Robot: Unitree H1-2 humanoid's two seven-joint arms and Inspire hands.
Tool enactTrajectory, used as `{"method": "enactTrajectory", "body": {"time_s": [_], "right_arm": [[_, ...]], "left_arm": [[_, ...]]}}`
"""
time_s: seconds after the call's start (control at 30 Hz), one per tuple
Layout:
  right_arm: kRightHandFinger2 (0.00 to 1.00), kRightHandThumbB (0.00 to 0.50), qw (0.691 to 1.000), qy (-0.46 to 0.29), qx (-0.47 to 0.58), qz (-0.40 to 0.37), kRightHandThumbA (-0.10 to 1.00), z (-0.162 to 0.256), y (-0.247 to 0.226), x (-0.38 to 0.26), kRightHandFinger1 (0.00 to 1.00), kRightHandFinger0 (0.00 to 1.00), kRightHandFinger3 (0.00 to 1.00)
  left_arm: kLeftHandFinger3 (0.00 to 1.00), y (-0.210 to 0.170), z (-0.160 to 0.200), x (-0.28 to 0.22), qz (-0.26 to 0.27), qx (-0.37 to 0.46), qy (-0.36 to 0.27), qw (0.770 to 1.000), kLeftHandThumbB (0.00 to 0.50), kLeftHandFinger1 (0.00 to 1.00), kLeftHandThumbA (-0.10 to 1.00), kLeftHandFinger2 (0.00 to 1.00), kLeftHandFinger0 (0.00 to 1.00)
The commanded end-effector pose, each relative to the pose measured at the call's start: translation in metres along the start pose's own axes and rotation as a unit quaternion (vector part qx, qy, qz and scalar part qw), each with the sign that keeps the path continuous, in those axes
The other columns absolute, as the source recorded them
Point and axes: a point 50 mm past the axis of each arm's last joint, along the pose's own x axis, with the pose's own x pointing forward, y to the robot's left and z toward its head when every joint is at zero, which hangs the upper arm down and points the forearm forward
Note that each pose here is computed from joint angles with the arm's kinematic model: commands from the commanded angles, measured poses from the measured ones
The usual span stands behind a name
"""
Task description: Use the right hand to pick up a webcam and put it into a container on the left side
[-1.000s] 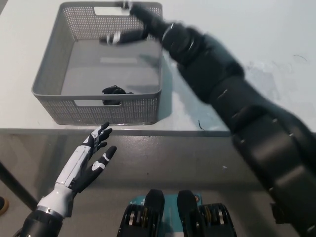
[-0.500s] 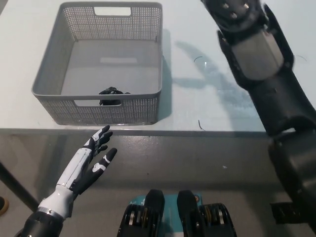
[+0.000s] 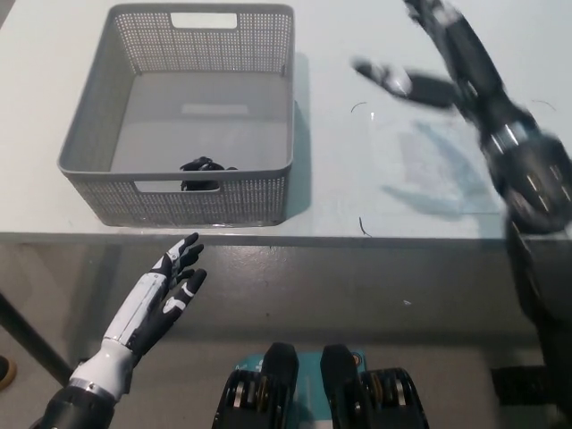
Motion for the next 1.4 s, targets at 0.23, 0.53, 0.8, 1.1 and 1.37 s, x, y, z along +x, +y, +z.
{"method": "enactTrajectory", "body": {"time_s": [0.23,0.53,0.8,1.1,1.37], "right_arm": [[1.00,0.222,0.992,-0.079,0.093,-0.006,1.00,0.010,-0.020,-0.168,1.00,1.00,1.00],[1.00,0.121,0.988,0.018,0.152,0.002,1.00,-0.067,0.020,-0.200,1.00,1.00,1.00],[1.00,0.071,0.979,0.080,0.184,0.023,1.00,-0.098,0.044,-0.202,1.00,1.00,1.00],[1.00,0.094,0.977,0.094,0.191,0.025,1.00,-0.108,0.039,-0.196,1.00,1.00,1.00],[1.00,0.094,0.977,0.090,0.195,0.020,1.00,-0.105,0.037,-0.194,1.00,1.00,1.00]], "left_arm": [[1.00,0.012,0.002,-0.003,0.020,-0.008,-0.026,0.999,0.006,1.00,0.90,1.00,1.00],[1.00,0.016,0.005,-0.003,0.022,-0.009,-0.027,0.999,0.016,1.00,0.91,1.00,1.00],[1.00,0.018,-0.003,-0.014,0.036,-0.011,-0.020,0.999,0.000,1.00,0.92,1.00,1.00],[1.00,0.023,-0.001,-0.010,0.042,-0.010,-0.025,0.999,0.000,1.00,0.93,1.00,1.00],[1.00,0.023,0.001,-0.011,0.047,-0.007,-0.023,0.999,0.000,1.00,0.93,1.00,1.00]]}}
